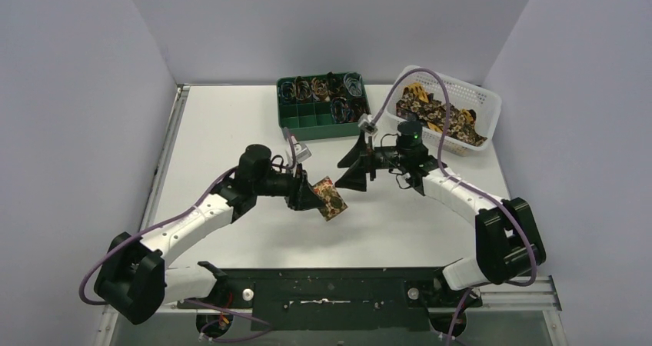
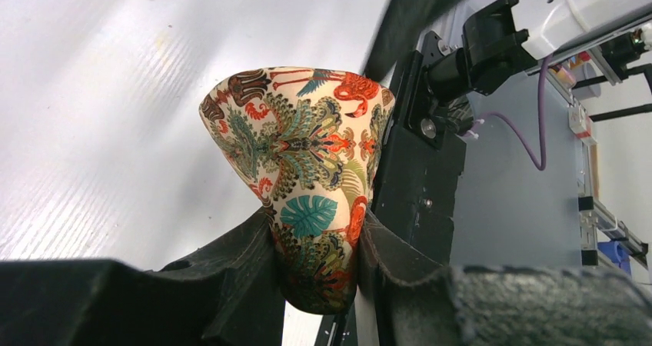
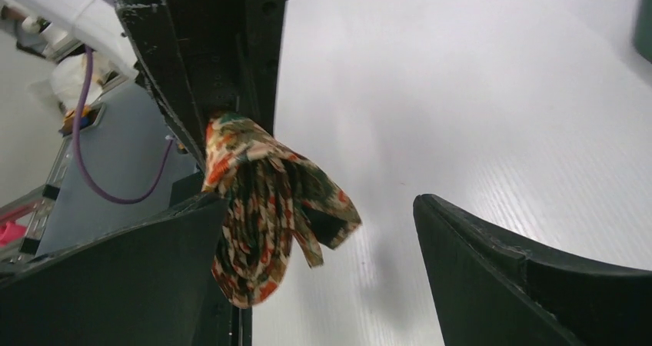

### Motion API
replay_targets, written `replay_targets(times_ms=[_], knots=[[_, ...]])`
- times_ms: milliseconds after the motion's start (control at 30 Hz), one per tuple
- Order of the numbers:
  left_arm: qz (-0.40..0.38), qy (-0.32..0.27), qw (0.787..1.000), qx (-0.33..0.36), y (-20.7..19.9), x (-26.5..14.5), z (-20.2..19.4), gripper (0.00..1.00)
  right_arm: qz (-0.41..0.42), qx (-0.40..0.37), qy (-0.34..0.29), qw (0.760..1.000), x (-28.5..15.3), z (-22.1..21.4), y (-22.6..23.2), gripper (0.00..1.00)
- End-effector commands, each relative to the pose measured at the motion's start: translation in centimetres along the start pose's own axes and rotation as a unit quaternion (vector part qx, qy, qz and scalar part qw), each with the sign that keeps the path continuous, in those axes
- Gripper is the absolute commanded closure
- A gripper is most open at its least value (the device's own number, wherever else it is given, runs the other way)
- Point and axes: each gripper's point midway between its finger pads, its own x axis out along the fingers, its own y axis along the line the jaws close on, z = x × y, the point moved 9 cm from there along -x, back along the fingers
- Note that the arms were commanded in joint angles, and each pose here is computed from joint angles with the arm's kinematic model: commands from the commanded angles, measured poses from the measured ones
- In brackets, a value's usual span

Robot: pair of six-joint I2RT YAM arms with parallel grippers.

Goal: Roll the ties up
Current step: Pick up the tie at the center of the board.

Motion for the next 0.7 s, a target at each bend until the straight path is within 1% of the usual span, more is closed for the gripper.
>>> replay_targets(times_ms=[0, 100, 233, 267, 300, 333, 367, 433, 567, 667], knots=[[-0.044, -0.004, 0.998, 0.052, -2.2, -0.5, 2.2, 1.00, 0.078, -0.056, 0.014, 0.995, 2.5, 1.0, 2.1, 0.00], [-0.046, 0.009, 0.998, 0.042, -2.3, -0.6, 1.9, 1.00, 0.104, -0.059, 0.019, 0.993, 3.0, 0.6, 2.6, 0.00], [-0.053, 0.006, 0.997, 0.050, -2.8, -0.8, 2.0, 1.00, 0.143, -0.061, 0.038, 0.987, 3.3, -0.1, 3.2, 0.00], [-0.054, 0.005, 0.997, 0.050, -2.8, -0.8, 2.1, 1.00, 0.131, -0.062, 0.043, 0.989, 3.2, -0.2, 3.0, 0.00], [-0.052, 0.008, 0.997, 0.049, -2.8, -0.9, 2.0, 1.00, 0.098, -0.063, 0.052, 0.992, 2.6, -0.2, 2.4, 0.00], [-0.048, 0.012, 0.998, 0.049, -2.8, -1.0, 1.9, 1.00, 0.078, -0.081, 0.049, 0.992, 2.0, 0.1, 1.7, 0.00], [-0.046, 0.014, 0.998, 0.050, -2.8, -1.0, 1.9, 1.00, 0.084, -0.059, 0.036, 0.994, 1.8, 0.4, 1.8, 0.00], [-0.044, 0.011, 0.998, 0.050, -2.8, -1.1, 1.9, 1.00, 0.104, -0.052, 0.017, 0.993, 1.9, 0.9, 2.3, 0.00], [-0.019, 0.015, 0.999, 0.043, -2.3, -0.9, 1.8, 1.00, 0.076, -0.072, 0.001, 0.995, 2.3, 1.7, 3.5, 0.00], [-0.001, 0.008, 0.999, 0.039, -2.1, -0.9, 2.1, 1.00, 0.055, -0.079, 0.006, 0.995, 2.1, 1.8, 3.8, 0.00]])
